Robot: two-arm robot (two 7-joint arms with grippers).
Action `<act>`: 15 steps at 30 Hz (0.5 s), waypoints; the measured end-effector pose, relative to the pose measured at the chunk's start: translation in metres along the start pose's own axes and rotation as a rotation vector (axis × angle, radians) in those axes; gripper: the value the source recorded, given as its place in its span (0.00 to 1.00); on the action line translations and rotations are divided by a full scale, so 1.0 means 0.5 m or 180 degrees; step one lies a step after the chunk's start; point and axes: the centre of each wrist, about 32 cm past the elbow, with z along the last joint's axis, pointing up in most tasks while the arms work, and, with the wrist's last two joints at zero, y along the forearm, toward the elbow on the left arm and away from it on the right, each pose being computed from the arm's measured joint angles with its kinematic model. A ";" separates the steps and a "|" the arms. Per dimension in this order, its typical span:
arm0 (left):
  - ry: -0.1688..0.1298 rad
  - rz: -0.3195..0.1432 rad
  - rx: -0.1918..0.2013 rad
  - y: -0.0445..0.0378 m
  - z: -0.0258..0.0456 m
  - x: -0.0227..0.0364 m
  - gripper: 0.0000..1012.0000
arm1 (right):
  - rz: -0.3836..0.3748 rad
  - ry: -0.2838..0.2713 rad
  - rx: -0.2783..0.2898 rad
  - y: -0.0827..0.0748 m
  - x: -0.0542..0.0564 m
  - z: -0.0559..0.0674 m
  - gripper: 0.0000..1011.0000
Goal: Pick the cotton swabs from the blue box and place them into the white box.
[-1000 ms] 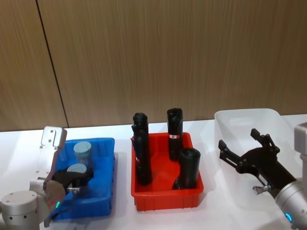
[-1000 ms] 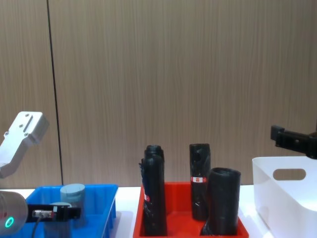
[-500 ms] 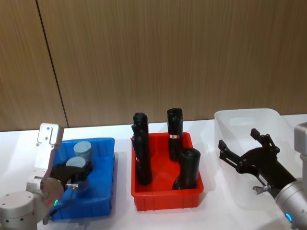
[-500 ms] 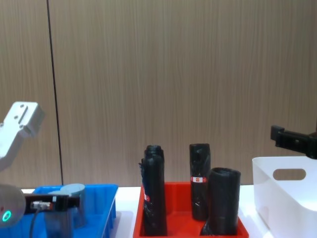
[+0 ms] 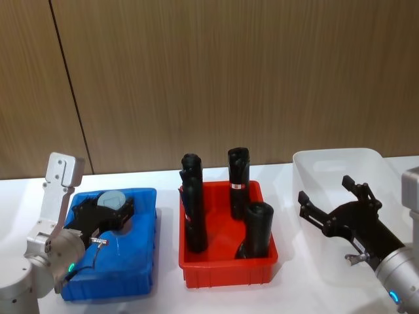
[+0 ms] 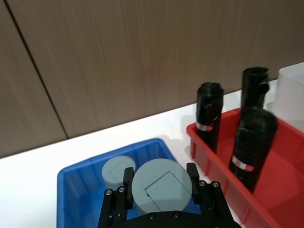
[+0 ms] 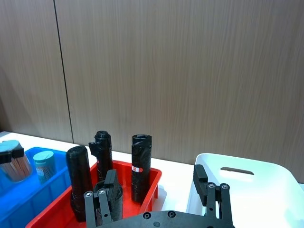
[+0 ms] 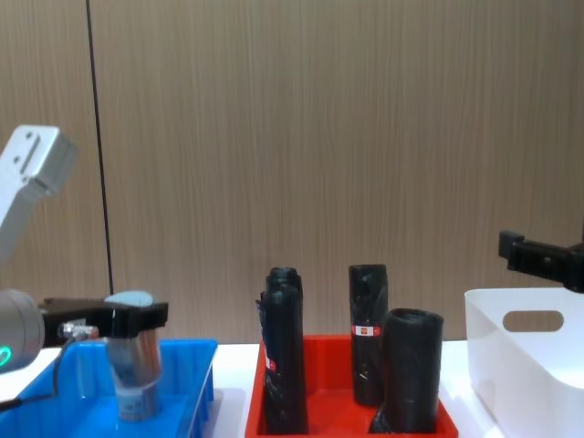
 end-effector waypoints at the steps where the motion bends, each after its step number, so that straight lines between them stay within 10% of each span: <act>1: -0.0019 -0.0053 -0.0047 0.004 0.005 0.001 0.66 | 0.0000 0.0000 0.0000 0.000 0.000 0.000 0.99; 15: -0.0116 -0.0672 -0.0368 0.028 0.042 0.014 0.66 | 0.0000 0.0000 0.0000 0.000 0.000 0.000 0.99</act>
